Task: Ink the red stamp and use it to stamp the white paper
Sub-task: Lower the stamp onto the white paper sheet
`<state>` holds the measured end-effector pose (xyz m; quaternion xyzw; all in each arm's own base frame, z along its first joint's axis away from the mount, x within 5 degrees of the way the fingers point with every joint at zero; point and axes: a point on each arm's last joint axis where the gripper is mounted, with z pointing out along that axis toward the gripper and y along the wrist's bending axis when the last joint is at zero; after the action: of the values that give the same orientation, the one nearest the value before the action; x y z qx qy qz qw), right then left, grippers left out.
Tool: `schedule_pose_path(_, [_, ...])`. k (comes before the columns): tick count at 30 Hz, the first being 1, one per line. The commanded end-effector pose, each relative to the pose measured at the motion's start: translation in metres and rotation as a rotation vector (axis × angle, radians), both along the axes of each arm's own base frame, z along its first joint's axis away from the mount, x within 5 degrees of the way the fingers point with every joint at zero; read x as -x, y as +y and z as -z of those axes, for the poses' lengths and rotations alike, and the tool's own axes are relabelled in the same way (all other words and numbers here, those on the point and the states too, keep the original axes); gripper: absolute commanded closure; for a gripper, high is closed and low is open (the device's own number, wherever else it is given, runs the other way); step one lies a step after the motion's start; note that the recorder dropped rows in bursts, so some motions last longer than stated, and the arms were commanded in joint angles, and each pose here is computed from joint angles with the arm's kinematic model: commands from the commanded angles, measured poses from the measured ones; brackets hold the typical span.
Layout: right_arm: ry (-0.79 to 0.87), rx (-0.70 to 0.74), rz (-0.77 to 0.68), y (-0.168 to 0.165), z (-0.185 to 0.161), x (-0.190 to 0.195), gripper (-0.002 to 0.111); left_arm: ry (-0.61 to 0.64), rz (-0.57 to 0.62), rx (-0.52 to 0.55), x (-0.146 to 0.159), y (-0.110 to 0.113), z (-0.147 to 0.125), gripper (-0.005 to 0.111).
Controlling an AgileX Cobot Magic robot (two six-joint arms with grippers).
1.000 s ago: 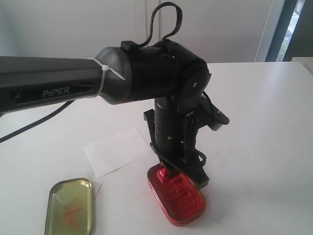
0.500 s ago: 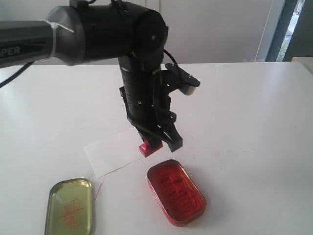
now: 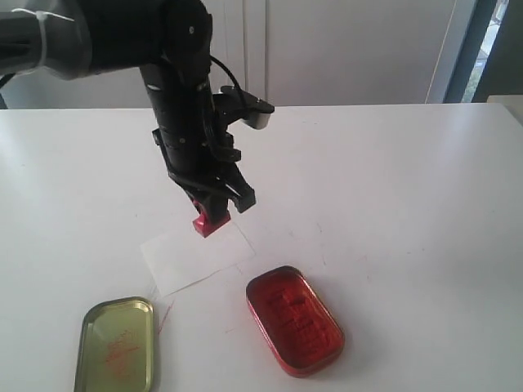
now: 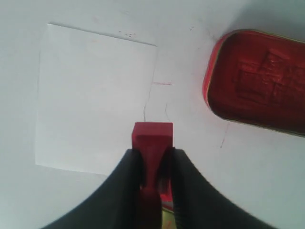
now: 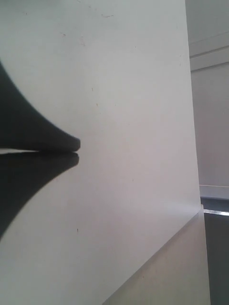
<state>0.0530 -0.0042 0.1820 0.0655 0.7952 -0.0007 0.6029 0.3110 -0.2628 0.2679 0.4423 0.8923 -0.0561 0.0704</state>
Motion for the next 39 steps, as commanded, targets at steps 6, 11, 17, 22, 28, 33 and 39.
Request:
schedule_pose_path(6, [-0.013,0.01,0.0,0.0,0.0,0.0,0.108,0.025,-0.017,0.007,-0.012,0.024,-0.007,0.107])
schedule_pose_path(11, [-0.013,0.01,0.0,0.0,0.0,0.0,0.108,0.039,-0.022,0.006,-0.019,0.036,-0.007,0.107])
schedule_pose_path(17, [-0.013,0.01,0.0,0.0,0.0,0.0,0.108,0.044,-0.022,0.003,-0.025,0.047,-0.007,0.107])
schedule_pose_path(22, [-0.013,0.01,0.0,0.0,0.0,0.0,0.108,0.037,0.003,-0.006,-0.03,0.051,-0.004,0.107])
schedule_pose_path(28, [-0.013,0.01,0.0,0.0,0.0,0.0,0.108,0.028,-0.005,-0.004,-0.03,0.052,0.02,0.107])
schedule_pose_path(33, [-0.013,0.01,0.0,0.0,0.0,0.0,0.108,0.013,-0.01,0.0,-0.028,0.052,0.036,0.107])
schedule_pose_path(39, [-0.013,0.01,0.0,0.0,0.0,0.0,0.108,0.004,-0.009,-0.002,-0.031,0.05,0.042,0.107])
